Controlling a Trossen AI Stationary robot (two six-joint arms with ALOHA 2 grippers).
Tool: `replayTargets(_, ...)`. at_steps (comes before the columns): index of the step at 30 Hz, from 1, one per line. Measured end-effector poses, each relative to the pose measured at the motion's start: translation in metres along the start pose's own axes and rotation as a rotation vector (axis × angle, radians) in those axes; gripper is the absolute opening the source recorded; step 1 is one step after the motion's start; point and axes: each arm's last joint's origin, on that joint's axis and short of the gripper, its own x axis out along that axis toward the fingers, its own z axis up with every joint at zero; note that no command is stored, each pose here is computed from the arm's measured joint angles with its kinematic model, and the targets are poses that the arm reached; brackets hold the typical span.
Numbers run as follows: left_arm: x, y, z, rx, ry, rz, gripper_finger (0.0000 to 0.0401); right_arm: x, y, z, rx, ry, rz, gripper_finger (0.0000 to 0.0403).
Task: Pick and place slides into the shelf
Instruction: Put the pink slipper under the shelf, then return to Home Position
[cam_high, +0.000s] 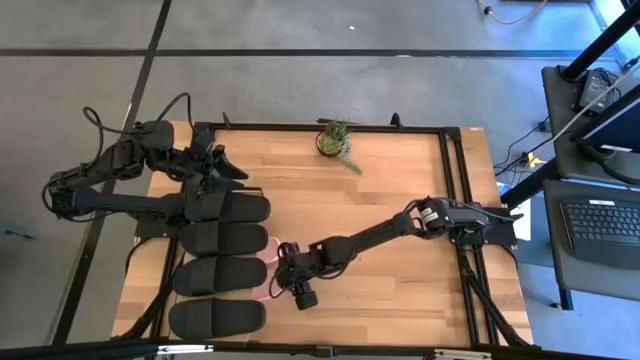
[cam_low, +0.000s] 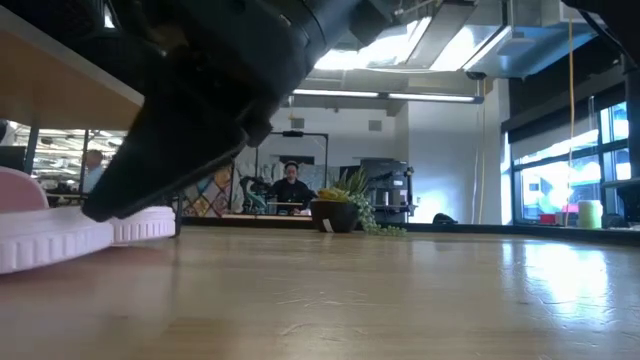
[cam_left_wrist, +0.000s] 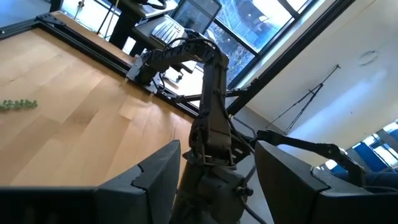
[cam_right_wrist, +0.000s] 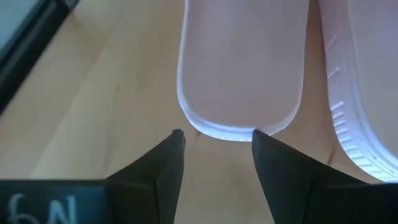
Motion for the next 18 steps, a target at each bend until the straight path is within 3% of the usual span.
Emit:
replayTargets(12, 0.000, 0.000, 0.000, -0.001, 0.001, 0.001, 0.0198, 0.000, 0.001, 0.003, 0.057, -0.026, 0.002, 0.0188)
replayTargets(18, 0.000, 0.000, 0.000, -0.001, 0.002, 0.002, 0.0198, -0.032, 0.000, 0.018, 0.077, -0.040, -0.048, 0.0188)
